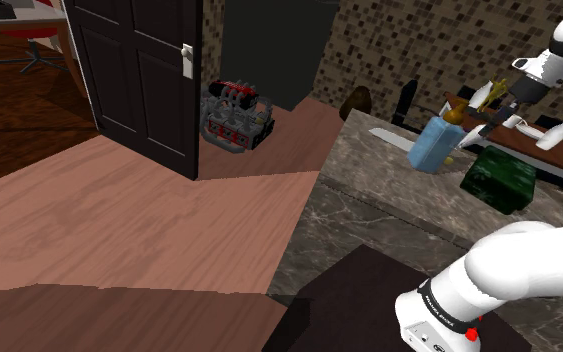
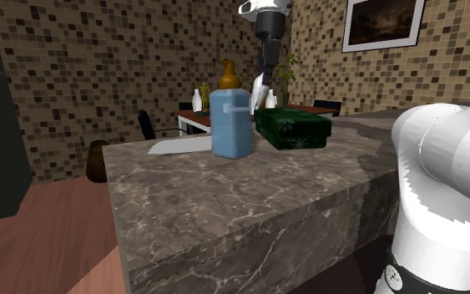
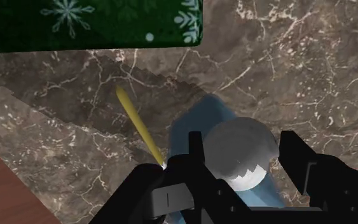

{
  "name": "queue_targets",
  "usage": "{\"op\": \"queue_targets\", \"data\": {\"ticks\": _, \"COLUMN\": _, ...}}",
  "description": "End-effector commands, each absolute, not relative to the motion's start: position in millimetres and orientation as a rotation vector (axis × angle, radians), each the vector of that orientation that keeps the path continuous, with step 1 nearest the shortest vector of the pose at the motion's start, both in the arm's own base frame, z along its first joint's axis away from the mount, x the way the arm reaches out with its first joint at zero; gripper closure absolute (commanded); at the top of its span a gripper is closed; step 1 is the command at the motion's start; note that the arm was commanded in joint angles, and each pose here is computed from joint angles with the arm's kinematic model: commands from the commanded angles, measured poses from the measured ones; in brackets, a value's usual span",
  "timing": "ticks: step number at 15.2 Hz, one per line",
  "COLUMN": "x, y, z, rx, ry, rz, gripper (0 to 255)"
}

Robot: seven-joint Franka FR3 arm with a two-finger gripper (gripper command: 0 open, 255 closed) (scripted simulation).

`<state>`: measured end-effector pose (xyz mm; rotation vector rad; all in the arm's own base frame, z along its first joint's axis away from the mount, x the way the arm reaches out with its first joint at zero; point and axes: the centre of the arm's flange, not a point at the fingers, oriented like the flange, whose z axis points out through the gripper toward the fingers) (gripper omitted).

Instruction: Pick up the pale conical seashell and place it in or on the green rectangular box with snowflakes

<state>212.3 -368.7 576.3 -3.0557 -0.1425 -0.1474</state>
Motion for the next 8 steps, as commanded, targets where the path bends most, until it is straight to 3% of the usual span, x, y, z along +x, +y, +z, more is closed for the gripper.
{"op": "queue_targets", "data": {"ticks": 1, "x": 199.2, "y": -392.6, "z": 576.8, "rx": -3.057, "ry": -0.144, "rz": -0.146, "gripper": 255}}
{"op": "queue_targets", "data": {"ticks": 8, "x": 152.8, "y": -472.4, "z": 578.1, "rx": -3.057, "ry": -0.144, "rz": -0.146, "gripper": 255}}
